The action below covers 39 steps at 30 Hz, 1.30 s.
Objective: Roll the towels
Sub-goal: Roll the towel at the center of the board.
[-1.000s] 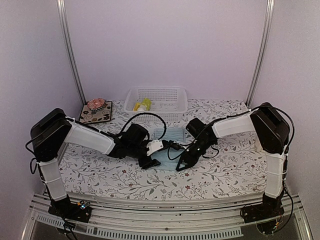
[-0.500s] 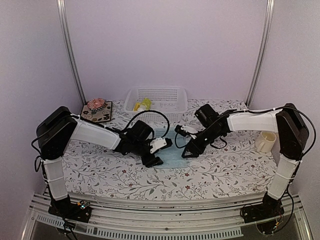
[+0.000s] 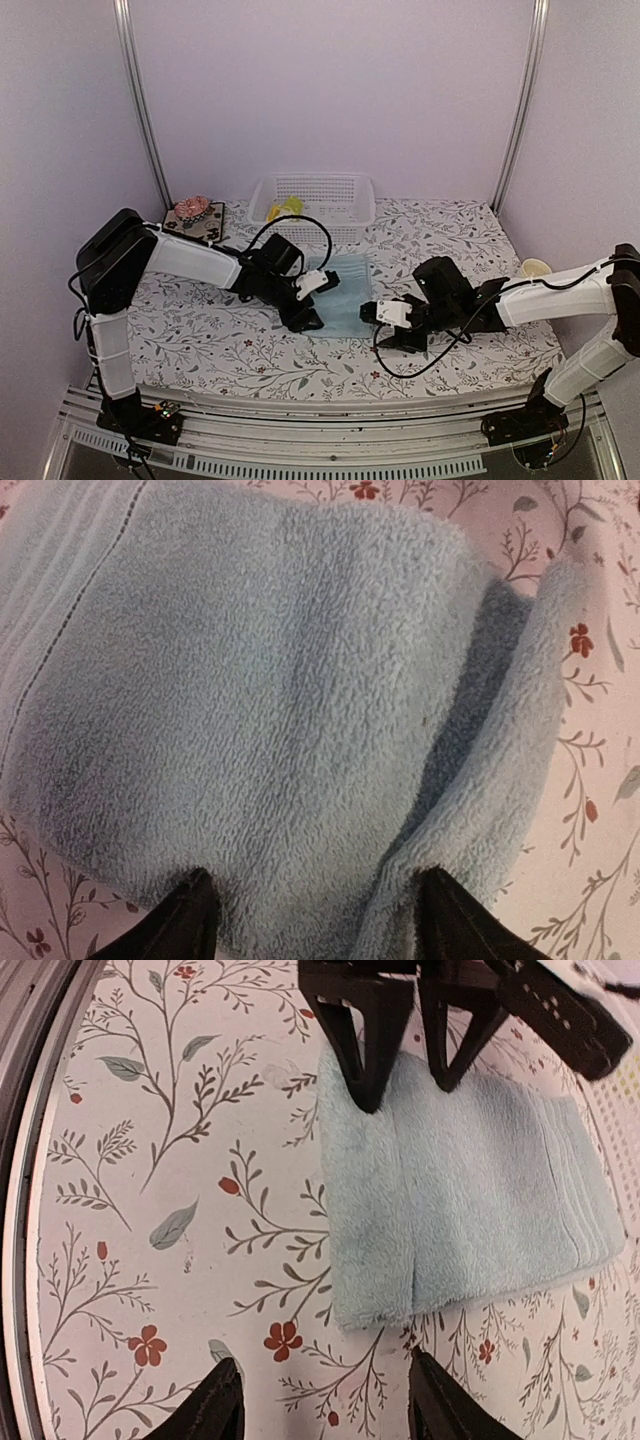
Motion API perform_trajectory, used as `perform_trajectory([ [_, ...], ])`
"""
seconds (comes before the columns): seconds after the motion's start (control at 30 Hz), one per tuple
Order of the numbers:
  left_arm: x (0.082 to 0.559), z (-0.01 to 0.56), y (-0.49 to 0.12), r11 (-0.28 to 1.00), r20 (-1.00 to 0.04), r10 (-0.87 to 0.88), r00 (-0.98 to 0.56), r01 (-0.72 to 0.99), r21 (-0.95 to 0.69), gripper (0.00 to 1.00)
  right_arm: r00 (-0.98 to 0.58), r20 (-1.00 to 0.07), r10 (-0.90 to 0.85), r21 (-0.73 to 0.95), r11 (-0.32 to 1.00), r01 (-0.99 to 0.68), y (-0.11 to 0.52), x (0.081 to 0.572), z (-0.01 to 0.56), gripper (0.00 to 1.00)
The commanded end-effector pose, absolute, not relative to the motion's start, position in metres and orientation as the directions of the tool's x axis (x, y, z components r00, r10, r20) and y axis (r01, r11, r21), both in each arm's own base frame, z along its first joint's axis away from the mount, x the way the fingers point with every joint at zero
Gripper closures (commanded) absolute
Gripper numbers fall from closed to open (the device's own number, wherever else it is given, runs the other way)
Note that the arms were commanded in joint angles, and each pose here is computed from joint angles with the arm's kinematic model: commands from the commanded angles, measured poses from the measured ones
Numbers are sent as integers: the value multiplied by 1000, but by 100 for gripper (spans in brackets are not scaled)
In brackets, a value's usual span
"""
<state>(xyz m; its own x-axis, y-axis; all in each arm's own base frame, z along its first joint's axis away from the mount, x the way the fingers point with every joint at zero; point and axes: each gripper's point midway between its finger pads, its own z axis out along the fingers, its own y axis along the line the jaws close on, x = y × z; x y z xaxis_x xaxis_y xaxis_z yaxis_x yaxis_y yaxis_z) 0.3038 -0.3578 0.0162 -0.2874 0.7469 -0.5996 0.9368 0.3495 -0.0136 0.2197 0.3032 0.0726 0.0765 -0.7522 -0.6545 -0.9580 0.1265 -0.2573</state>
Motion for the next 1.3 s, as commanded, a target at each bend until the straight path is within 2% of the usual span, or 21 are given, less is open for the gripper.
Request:
perform_trajectory([
  [0.0, 300, -7, -337, 403, -508, 759, -407, 907, -124, 30, 325, -621, -713, -510, 52, -859, 332, 231, 100, 44],
  [0.13, 305, -9, -337, 430, -499, 733, -462, 884, -186, 30, 428, -568, -703, -566, -44, -823, 351, 218, 90, 44],
  [0.33, 307, -23, -333, 464, -443, 726, -526, 850, -248, 30, 466, -517, -718, -587, -99, -803, 366, 220, 72, 47],
  [0.7, 301, -43, -324, 510, -354, 724, -592, 805, -303, 31, 425, -439, -792, -625, -72, -777, 363, 238, 43, 50],
  [0.83, 298, -47, -321, 521, -337, 720, -607, 793, -315, 31, 390, -426, -816, -615, -55, -786, 361, 243, 33, 54],
  [0.93, 298, -47, -320, 529, -333, 716, -614, 788, -316, 32, 370, -427, -825, -601, -47, -798, 361, 243, 26, 61],
  [1.27, 297, -42, -317, 531, -337, 713, -615, 787, -313, 31, 249, -369, -896, -596, 22, -803, 350, 260, -1, 67],
])
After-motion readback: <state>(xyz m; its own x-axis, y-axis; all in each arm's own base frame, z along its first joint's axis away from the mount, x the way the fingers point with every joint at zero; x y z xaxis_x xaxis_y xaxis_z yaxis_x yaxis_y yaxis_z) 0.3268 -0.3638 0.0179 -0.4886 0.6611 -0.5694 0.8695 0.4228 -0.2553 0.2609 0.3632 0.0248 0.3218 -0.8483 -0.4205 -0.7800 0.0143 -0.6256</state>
